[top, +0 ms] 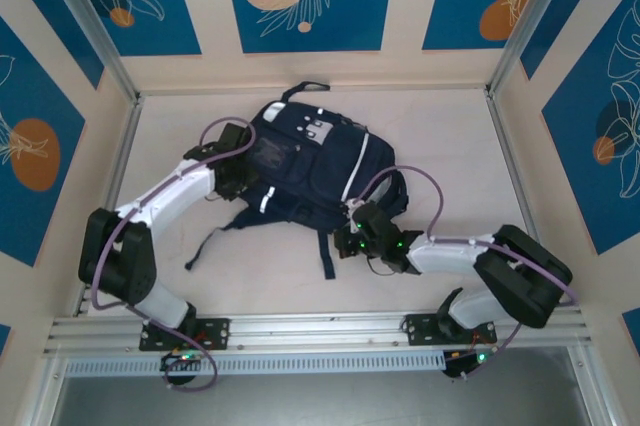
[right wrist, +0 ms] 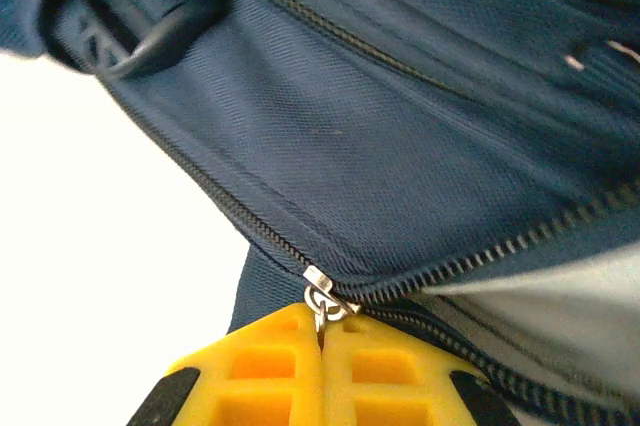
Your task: Pack the student bag
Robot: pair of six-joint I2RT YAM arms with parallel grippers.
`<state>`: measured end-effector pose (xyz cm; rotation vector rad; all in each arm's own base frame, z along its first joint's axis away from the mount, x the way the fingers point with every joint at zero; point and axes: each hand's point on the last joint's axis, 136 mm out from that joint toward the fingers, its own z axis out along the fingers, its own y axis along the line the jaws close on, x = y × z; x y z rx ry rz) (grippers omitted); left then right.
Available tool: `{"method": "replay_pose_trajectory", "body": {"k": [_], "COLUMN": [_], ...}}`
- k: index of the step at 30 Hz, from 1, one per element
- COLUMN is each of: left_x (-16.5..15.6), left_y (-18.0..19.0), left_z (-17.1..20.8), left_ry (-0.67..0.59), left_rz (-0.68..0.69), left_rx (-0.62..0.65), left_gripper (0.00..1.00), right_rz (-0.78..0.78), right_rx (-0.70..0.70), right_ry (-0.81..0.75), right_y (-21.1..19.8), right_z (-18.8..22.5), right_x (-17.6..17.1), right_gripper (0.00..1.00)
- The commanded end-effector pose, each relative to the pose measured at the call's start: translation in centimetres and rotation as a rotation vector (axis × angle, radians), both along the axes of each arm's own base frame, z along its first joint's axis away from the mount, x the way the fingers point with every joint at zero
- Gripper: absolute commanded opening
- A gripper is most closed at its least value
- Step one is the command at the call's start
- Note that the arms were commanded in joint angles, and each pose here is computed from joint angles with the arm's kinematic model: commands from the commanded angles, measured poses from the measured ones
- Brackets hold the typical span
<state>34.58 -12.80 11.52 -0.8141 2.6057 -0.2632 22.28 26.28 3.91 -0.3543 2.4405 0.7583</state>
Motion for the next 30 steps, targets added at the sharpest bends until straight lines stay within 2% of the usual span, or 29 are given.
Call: {"method": "replay_pose_trajectory", "body": {"k": [1, 7, 10, 15, 24, 30], "left_x": [1.0, -3.1, -4.6, -6.9, -7.4, -7.9], "left_y": [-2.0, -1.5, -1.1, -3.8, -10.5, -10.8], "left_z": [1.6, 1.3, 1.3, -0.8, -3.2, -5.5], "left_ry": [-0.055, -0.031, -0.051, -0.06, -0.076, -0.024], "left_rz": [-0.046, -0.079, -0.102, -0.137, -0.296, -0.291], "left_rx": [-0.071, -0.076, -0.077, -0.205, -0.247, -0.235], "left_gripper": [0.5, 0.67, 0.72, 0.71, 0.65, 0.58], "right_rz": [0.103, 0.094, 0.056, 0.018, -0.02, -0.043], "right_rx": [0.134, 0.167, 0.169, 0.208, 0.242, 0.255], "right_ry": [0.04, 0.064, 0.086, 0.105, 0.114, 0.115], "right_y": [4.4, 7.4, 7.5, 7.3, 6.5, 5.9], "right_z": [1.6, 1.1, 0.2, 0.1, 0.5, 0.6], "right_x": [-0.9, 0.3, 0.8, 1.3, 1.2, 1.2], "right_gripper": [0.0, 0.0, 0.0, 0.0, 0.0, 0.0]}}
